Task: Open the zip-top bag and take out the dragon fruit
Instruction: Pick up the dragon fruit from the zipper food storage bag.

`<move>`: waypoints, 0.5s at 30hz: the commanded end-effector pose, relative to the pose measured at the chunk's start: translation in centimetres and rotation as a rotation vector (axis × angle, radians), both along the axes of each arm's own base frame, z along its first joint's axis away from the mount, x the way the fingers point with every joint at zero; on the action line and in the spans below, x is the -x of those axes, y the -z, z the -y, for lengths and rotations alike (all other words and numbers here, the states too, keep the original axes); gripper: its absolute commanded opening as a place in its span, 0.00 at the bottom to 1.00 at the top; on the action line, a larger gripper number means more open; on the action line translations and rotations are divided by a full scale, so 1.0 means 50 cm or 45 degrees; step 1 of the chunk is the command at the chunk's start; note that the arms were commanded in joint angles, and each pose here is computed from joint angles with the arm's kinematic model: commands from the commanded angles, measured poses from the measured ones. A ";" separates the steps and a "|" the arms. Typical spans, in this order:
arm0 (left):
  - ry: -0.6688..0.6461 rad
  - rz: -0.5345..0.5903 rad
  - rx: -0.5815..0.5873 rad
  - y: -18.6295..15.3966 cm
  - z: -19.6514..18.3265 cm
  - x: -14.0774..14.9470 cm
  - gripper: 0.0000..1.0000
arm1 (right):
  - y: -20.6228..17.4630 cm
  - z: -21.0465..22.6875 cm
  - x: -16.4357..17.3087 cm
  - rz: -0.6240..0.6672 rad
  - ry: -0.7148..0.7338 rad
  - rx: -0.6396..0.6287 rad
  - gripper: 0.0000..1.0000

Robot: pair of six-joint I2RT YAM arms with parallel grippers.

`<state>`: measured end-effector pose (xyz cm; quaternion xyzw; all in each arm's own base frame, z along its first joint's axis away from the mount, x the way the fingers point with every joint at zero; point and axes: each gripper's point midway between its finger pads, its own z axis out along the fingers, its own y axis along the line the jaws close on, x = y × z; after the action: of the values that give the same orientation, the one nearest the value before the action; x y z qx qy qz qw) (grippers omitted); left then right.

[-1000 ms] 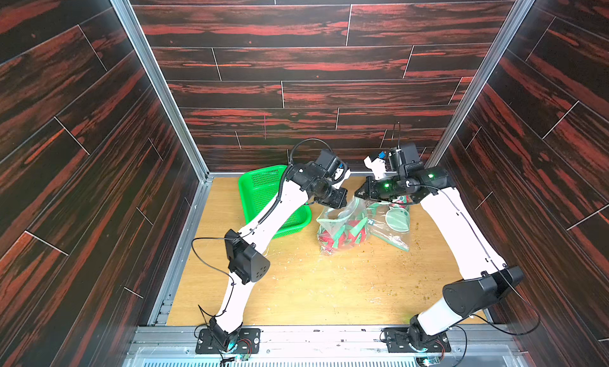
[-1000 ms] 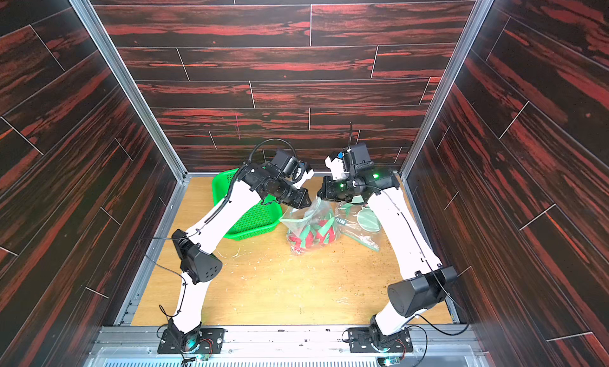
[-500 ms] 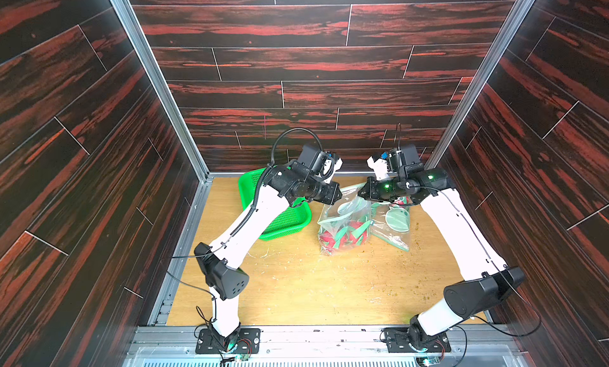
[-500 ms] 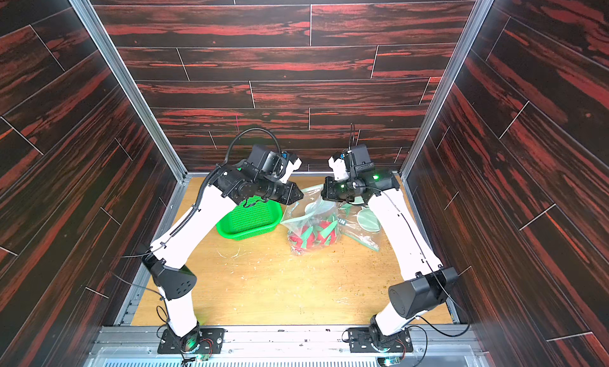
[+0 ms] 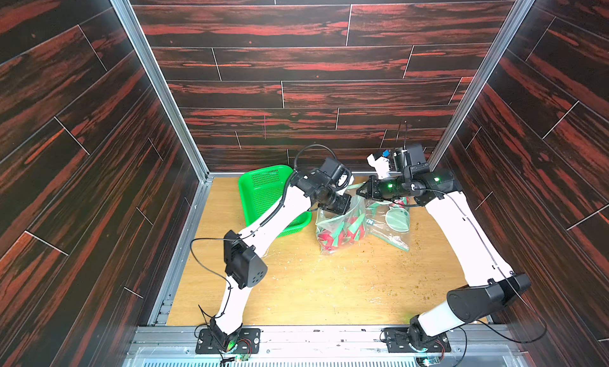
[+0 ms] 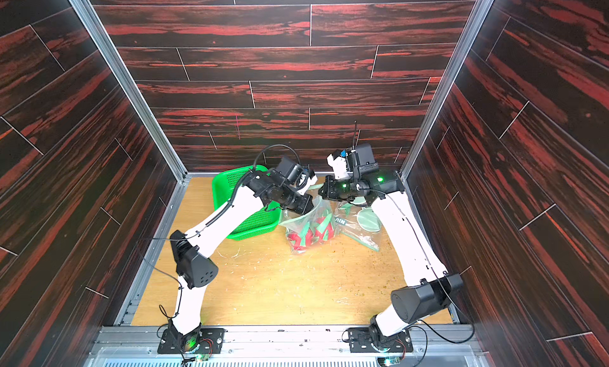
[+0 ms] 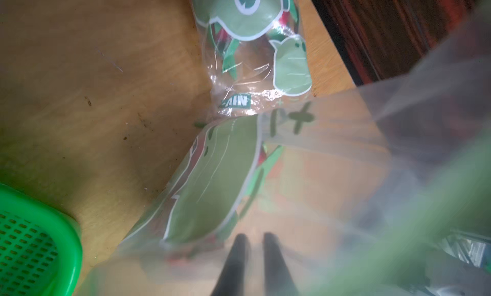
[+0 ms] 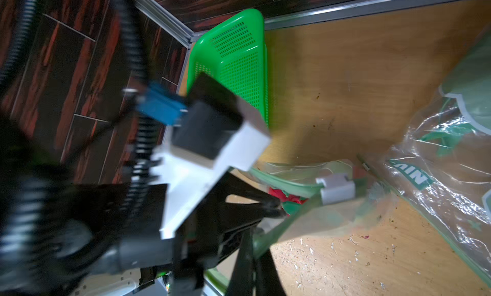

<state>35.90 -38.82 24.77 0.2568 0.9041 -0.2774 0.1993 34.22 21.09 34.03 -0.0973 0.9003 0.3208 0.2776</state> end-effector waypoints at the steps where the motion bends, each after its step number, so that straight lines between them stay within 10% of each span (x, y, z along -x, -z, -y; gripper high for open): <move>1: -0.007 0.003 -0.038 -0.004 -0.021 0.005 0.24 | -0.064 -0.014 0.014 0.153 -0.074 -0.086 0.00; 15: -0.004 -0.006 -0.139 0.050 -0.031 -0.009 0.32 | 0.004 0.002 -0.001 0.089 -0.012 -0.004 0.00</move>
<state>36.78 -37.79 22.83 0.2541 0.9165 -0.2370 0.1984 34.26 21.15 32.65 -0.1022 0.8990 0.3209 0.2801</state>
